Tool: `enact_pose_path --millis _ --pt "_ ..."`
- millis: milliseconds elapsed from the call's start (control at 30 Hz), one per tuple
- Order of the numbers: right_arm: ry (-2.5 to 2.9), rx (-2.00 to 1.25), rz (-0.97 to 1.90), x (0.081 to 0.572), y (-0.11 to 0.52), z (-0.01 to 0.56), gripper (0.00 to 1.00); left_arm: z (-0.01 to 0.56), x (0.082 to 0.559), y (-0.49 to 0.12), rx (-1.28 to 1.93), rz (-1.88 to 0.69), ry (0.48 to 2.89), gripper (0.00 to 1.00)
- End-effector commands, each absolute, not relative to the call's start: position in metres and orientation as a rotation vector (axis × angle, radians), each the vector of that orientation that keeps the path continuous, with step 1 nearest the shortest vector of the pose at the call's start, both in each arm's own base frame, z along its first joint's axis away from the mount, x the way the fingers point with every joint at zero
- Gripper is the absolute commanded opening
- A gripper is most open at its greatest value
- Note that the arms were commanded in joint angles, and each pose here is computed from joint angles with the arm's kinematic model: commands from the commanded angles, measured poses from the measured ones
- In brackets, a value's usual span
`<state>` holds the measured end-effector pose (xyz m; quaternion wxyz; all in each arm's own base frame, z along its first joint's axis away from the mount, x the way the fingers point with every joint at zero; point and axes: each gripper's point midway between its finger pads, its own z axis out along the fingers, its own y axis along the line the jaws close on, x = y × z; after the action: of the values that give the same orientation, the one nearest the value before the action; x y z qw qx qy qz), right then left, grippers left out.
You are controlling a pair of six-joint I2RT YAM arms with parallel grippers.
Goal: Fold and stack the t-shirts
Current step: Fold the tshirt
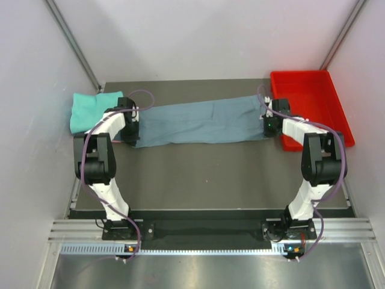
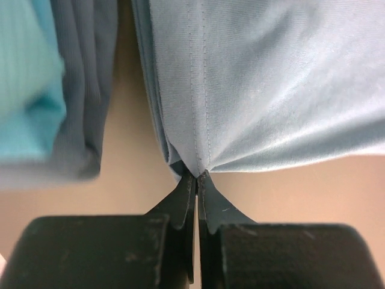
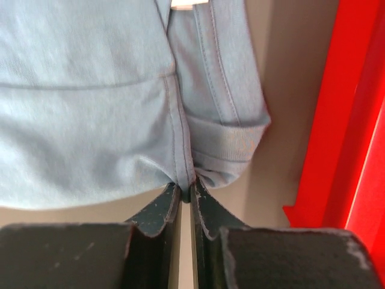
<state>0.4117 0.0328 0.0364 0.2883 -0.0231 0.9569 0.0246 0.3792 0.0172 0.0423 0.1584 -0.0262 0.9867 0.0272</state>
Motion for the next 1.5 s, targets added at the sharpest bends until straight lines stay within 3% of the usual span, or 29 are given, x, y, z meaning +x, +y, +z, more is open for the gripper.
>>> enact_pose_path --millis 0,767,933,1233,1300,1333,1367,1467 --pt "2.457 -0.057 0.034 0.446 0.026 0.056 0.05 0.069 0.369 0.015 -0.017 0.066 2.770 0.00" --pt "2.326 -0.087 0.028 0.558 0.048 0.082 0.05 0.088 0.288 -0.027 0.155 -0.244 2.761 0.00" --pt "2.325 -0.092 0.029 0.550 0.051 0.090 0.04 0.098 0.285 -0.029 0.176 -0.254 2.741 0.00" --pt "2.349 -0.060 0.035 0.482 0.045 0.115 0.03 0.106 0.292 -0.031 0.140 -0.273 2.712 0.00" --pt "2.363 -0.060 0.033 0.472 0.044 0.115 0.07 0.108 0.293 -0.033 0.139 -0.285 2.705 0.00" --pt "2.375 -0.058 0.030 0.465 0.043 0.112 0.13 0.109 0.294 -0.034 0.134 -0.291 2.703 0.00" --pt "2.361 -0.062 0.027 0.462 0.042 0.121 0.29 0.110 0.295 -0.035 0.131 -0.296 2.699 0.00" --pt "2.342 -0.052 0.047 0.457 0.044 0.138 0.43 0.111 0.294 -0.037 0.128 -0.308 2.696 0.00"
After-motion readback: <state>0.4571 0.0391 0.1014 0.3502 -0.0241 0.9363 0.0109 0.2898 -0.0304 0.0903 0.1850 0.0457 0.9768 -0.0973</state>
